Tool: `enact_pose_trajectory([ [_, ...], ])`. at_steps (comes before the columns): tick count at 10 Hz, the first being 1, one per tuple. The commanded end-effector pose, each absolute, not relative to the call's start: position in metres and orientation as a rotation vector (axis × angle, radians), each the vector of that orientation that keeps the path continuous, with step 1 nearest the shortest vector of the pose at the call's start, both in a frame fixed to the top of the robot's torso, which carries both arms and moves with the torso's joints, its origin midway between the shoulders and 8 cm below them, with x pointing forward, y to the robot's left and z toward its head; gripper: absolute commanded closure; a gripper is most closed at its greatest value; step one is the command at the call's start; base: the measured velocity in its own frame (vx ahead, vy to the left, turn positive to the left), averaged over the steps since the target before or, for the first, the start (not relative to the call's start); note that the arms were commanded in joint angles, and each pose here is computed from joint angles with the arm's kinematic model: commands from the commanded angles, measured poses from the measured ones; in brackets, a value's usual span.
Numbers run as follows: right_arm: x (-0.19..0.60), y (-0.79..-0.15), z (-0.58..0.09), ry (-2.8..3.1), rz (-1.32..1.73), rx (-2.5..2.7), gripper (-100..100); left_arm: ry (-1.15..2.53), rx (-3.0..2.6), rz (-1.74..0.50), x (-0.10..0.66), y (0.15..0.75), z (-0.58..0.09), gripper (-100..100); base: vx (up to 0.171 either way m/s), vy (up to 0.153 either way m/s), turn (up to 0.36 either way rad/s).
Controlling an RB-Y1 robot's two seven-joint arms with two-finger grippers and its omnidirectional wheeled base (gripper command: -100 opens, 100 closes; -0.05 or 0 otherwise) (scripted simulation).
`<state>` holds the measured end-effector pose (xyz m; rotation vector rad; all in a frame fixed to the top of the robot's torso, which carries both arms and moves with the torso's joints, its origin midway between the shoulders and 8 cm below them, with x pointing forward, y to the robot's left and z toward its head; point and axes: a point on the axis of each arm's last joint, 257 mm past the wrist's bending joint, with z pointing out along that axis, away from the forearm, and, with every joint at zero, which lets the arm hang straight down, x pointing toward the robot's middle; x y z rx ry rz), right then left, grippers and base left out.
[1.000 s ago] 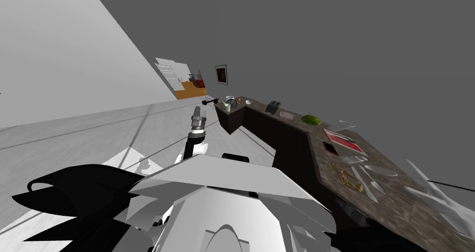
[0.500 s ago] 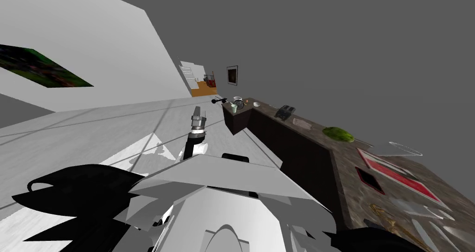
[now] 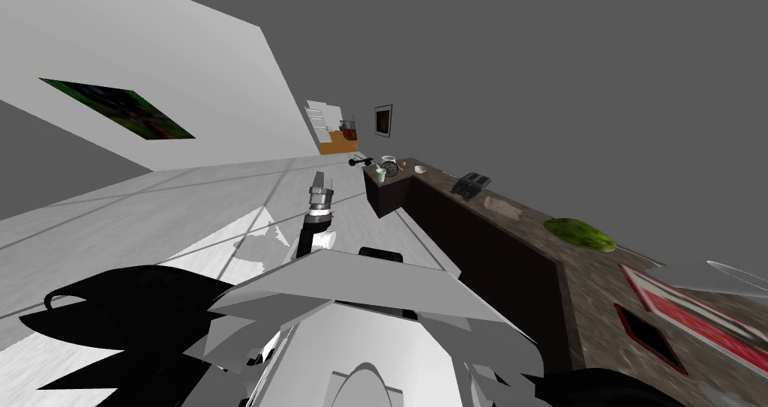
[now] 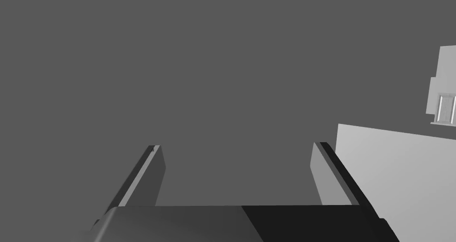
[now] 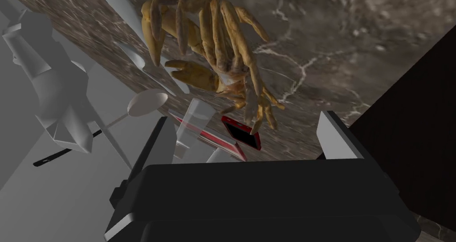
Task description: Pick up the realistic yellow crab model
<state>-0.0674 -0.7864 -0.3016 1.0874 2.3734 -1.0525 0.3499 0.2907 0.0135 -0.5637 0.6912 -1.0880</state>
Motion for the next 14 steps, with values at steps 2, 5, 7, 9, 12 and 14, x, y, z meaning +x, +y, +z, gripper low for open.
enact_pose_trajectory([
  [2,-0.079,-0.786,-0.313,2.373,-1.06,1.103,-100,0.691,-0.564,-1.088,0.35,0.291,0.014,0,0.015,-0.052,0.074],
  [5,-0.079,-0.786,-0.315,2.373,-1.061,1.106,100,0.691,-0.564,-1.088,0.35,0.291,0.013,0,0.006,-0.036,0.018],
  [7,-0.078,-0.786,-0.315,2.375,-1.059,1.102,100,0.691,-0.564,-1.088,0.35,0.291,0.014,0,0.001,0.0,0.007],
  [9,-0.078,-0.786,-0.315,2.376,-1.059,1.101,100,0.691,-0.564,-1.088,0.35,0.291,0.014,0,0.0,0.0,0.0],
  [12,-0.067,-0.786,-0.302,2.373,-1.053,1.087,100,0.691,-0.564,-1.088,0.35,0.291,0.013,0,-0.012,0.05,-0.064],
  [14,-0.068,-0.785,-0.303,2.374,-1.052,1.089,0,0.691,-0.564,-1.088,0.35,0.291,0.014,0,-0.007,0.028,-0.011],
])
